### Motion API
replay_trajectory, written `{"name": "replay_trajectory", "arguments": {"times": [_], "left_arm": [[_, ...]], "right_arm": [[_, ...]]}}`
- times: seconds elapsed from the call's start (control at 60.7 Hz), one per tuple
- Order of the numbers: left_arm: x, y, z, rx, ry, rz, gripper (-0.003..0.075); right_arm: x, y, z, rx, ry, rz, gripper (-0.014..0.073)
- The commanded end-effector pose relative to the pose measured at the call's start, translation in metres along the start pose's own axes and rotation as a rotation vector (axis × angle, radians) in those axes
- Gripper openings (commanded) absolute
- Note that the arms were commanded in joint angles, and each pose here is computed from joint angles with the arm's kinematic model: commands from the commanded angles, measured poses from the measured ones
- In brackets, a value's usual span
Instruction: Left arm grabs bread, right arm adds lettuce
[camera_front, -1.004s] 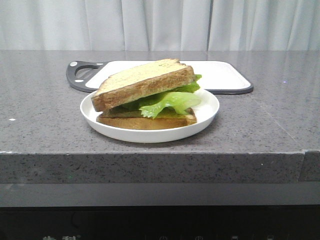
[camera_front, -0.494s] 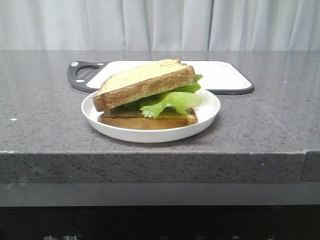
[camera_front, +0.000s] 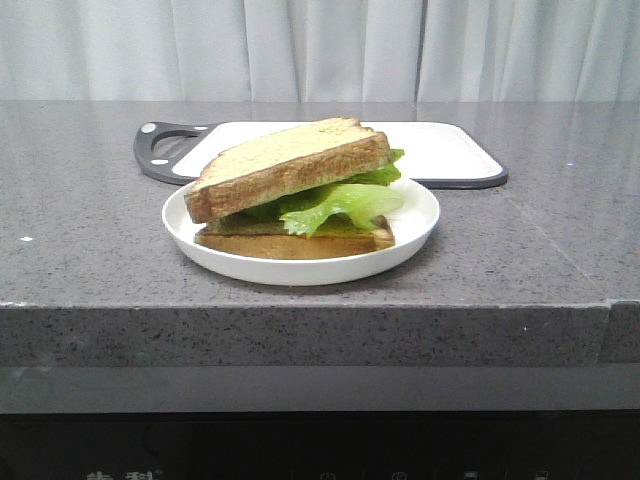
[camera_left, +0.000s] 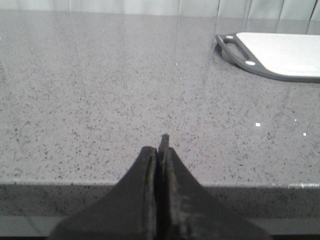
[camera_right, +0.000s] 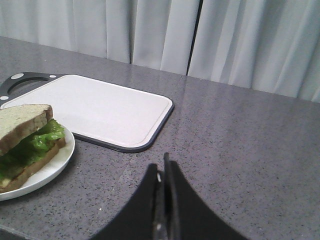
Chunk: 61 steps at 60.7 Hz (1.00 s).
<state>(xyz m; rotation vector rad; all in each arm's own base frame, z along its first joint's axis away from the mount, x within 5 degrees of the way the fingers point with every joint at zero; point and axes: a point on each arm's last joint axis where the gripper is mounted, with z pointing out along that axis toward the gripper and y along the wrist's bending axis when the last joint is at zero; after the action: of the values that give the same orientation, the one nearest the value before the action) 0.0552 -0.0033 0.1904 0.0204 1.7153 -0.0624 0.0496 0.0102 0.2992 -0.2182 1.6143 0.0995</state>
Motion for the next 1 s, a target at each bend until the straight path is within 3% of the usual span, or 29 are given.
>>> {"name": "replay_trajectory", "arguments": {"times": [0.0, 0.988], "left_arm": [[-0.0086, 0.0004, -0.0016, -0.005, -0.116, -0.013, -0.0019], [-0.0086, 0.0004, -0.0016, -0.005, -0.116, -0.013, -0.0019]], "right_arm": [[-0.0152, -0.0011, -0.0013, 0.007, -0.096, -0.004, -0.0057], [-0.0135, -0.0013, -0.0003, 0.012, -0.101, -0.016, -0.0057]]}}
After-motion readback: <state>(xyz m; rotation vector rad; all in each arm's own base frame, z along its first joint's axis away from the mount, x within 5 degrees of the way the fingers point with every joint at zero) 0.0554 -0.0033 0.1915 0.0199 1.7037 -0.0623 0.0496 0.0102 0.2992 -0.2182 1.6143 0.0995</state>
